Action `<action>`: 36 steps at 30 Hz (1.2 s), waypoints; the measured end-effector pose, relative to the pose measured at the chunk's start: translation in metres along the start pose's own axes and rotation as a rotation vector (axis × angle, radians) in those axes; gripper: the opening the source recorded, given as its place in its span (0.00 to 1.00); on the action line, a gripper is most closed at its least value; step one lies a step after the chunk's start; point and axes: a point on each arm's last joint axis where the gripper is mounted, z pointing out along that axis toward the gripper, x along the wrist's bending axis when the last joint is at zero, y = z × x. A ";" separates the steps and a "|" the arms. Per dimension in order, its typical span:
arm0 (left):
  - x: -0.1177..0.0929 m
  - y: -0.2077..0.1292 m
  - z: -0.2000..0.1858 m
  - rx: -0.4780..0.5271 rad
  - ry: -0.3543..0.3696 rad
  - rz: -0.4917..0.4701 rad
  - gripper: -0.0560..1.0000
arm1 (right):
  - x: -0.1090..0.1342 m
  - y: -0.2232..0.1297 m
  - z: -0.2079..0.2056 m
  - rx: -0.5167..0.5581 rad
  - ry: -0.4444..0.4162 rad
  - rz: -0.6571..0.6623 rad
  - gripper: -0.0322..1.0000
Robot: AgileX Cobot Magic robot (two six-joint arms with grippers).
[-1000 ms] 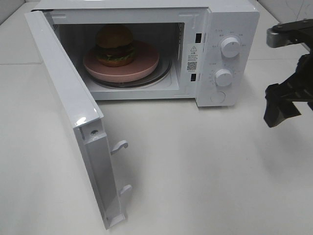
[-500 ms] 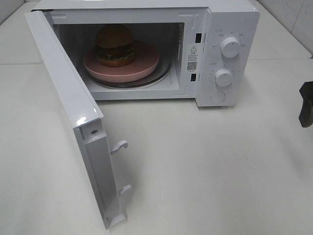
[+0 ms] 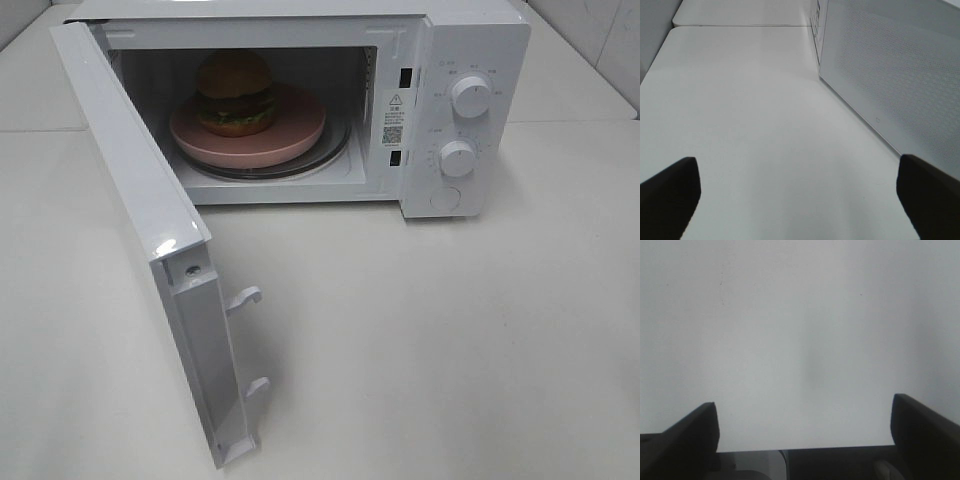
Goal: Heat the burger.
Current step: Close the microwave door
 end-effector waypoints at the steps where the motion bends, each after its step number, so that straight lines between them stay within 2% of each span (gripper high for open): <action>1: 0.000 0.000 0.000 0.000 0.000 0.000 0.99 | 0.000 -0.006 -0.005 -0.021 0.002 0.000 0.89; 3: 0.000 0.000 0.000 0.000 0.000 0.000 0.99 | 0.000 -0.016 -0.013 -0.056 0.004 -0.001 0.89; 4: 0.000 0.000 0.000 0.000 0.000 0.000 0.99 | 0.000 -0.026 -0.021 -0.112 0.008 -0.002 0.89; 9: 0.000 0.000 0.000 0.000 0.000 0.000 0.99 | 0.001 -0.047 -0.028 -0.183 0.035 0.006 0.89; 10: 0.000 0.000 0.000 0.000 0.000 0.000 0.99 | 0.003 -0.055 -0.035 -0.243 0.056 0.000 0.89; 21: 0.000 0.000 0.000 0.000 0.000 0.000 0.99 | 0.006 -0.087 -0.063 -0.504 0.097 -0.056 0.89; 36: 0.000 0.000 0.000 0.000 0.000 0.000 0.99 | 0.001 -0.122 -0.080 -0.706 0.063 -0.077 0.89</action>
